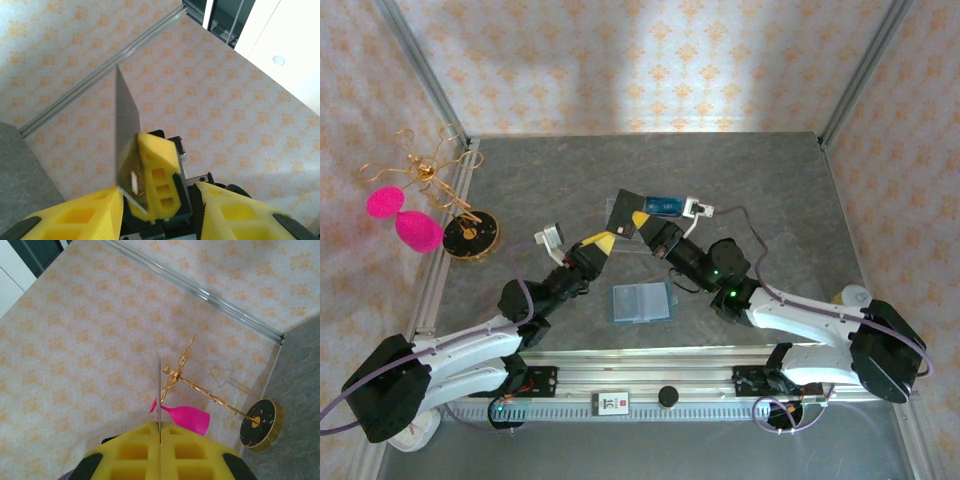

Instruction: Take the credit cards out of the card holder

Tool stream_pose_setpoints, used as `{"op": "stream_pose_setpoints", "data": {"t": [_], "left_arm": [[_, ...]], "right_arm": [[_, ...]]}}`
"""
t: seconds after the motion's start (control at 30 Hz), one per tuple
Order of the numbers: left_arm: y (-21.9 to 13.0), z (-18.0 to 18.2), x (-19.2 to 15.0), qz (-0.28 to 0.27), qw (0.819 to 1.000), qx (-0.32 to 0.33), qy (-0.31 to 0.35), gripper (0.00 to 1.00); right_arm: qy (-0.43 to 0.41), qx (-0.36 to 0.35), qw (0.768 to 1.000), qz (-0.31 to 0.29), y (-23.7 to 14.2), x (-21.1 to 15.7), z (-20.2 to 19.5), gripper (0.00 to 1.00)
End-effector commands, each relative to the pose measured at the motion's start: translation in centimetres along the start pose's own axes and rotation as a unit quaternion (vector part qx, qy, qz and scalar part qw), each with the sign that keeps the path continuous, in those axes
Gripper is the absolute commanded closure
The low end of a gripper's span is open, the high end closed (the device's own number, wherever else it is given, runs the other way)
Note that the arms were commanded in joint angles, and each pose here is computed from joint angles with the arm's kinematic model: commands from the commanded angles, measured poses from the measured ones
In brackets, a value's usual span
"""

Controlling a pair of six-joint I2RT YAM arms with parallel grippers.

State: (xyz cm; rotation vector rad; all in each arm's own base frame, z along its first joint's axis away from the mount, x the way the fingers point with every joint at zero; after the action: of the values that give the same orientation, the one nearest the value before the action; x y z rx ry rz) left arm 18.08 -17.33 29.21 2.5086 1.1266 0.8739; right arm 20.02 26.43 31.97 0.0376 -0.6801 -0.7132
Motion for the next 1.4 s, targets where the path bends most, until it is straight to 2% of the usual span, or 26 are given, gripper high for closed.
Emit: {"op": "stream_pose_setpoints", "data": {"t": [0.0,0.1,0.23,0.33,0.43,0.5,0.53,0.6,0.63,0.7,0.77,0.9,0.97,1.03,1.13,1.2,1.37], "left_arm": [[0.6,-1.6,0.7,-0.007,0.999,-0.029,0.019,0.60],[1.0,-1.5,0.8,-0.005,0.999,-0.020,0.026,0.62],[1.1,-1.2,0.8,-0.004,1.000,-0.009,0.027,0.78],[1.4,-1.1,0.8,0.001,0.999,0.007,0.034,0.79],[2.2,-1.1,0.8,0.021,0.998,0.028,0.056,0.96],[2.7,-1.1,0.9,0.035,0.996,0.046,0.072,1.00],[2.9,-1.2,0.9,0.045,0.994,0.051,0.083,1.00],[3.1,-1.0,1.1,0.063,0.989,0.077,0.106,1.00],[3.3,-0.9,1.2,0.073,0.987,0.087,0.117,1.00],[3.6,-0.8,1.3,0.102,0.980,0.103,0.140,1.00],[4.4,-0.5,0.9,0.150,0.964,0.126,0.180,1.00],[5.8,0.6,0.2,0.255,0.919,0.172,0.246,1.00],[6.5,0.6,0.1,0.302,0.889,0.170,0.301,1.00],[6.9,0.7,0.1,0.353,0.846,0.171,0.360,1.00],[7.6,1.3,0.5,0.391,0.801,0.159,0.425,1.00],[8.0,1.7,0.7,0.412,0.782,0.136,0.447,1.00],[9.7,4.5,2.2,0.451,0.756,0.110,0.461,1.00]], "right_arm": [[-0.011,0.034,0.999,0.011,0.6,0.0,1.5,1.00],[-0.008,0.040,0.999,0.024,0.6,-0.4,1.4,1.00],[-0.015,0.023,0.999,0.029,0.4,-0.6,1.1,1.00],[-0.022,0.014,0.998,0.063,0.6,-1.3,0.8,1.00],[-0.039,0.003,0.994,0.102,0.3,-2.1,0.5,1.00],[-0.054,-0.016,0.990,0.129,0.0,-2.6,0.0,1.00],[-0.064,-0.027,0.989,0.132,-0.5,-2.3,0.0,0.99],[-0.082,-0.059,0.986,0.133,-1.6,-1.4,-0.6,0.84],[-0.090,-0.080,0.984,0.128,-2.5,-0.6,-1.1,0.79],[-0.106,-0.119,0.980,0.116,-4.6,1.3,-2.0,0.79],[-0.121,-0.163,0.974,0.098,-6.7,3.0,-2.9,0.80],[-0.137,-0.211,0.964,0.081,-10.1,4.7,-3.9,0.82],[-0.138,-0.227,0.961,0.081,-10.9,4.9,-4.7,0.83],[-0.136,-0.227,0.960,0.088,-11.4,4.8,-5.3,0.84],[-0.133,-0.240,0.958,0.086,-12.0,5.1,-6.3,0.85],[-0.127,-0.245,0.958,0.082,-12.2,5.4,-6.7,0.85],[-0.117,-0.266,0.954,0.076,-12.5,6.6,-7.8,0.86]]}}
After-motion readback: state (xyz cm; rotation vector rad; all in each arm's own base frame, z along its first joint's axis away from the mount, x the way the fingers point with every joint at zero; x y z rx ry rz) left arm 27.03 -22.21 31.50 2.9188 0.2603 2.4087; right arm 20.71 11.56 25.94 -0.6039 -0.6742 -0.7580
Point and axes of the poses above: each hand's point on the last joint's axis, 136 mm out from that joint toward the fingers, its own y axis out along the fingers, its own z axis along the line the jaws close on, x = y × z, the point moved 7 cm from there along -y, back along the fingers, and after that the axes turned 7 degrees about -y, right-handed, at the moved point
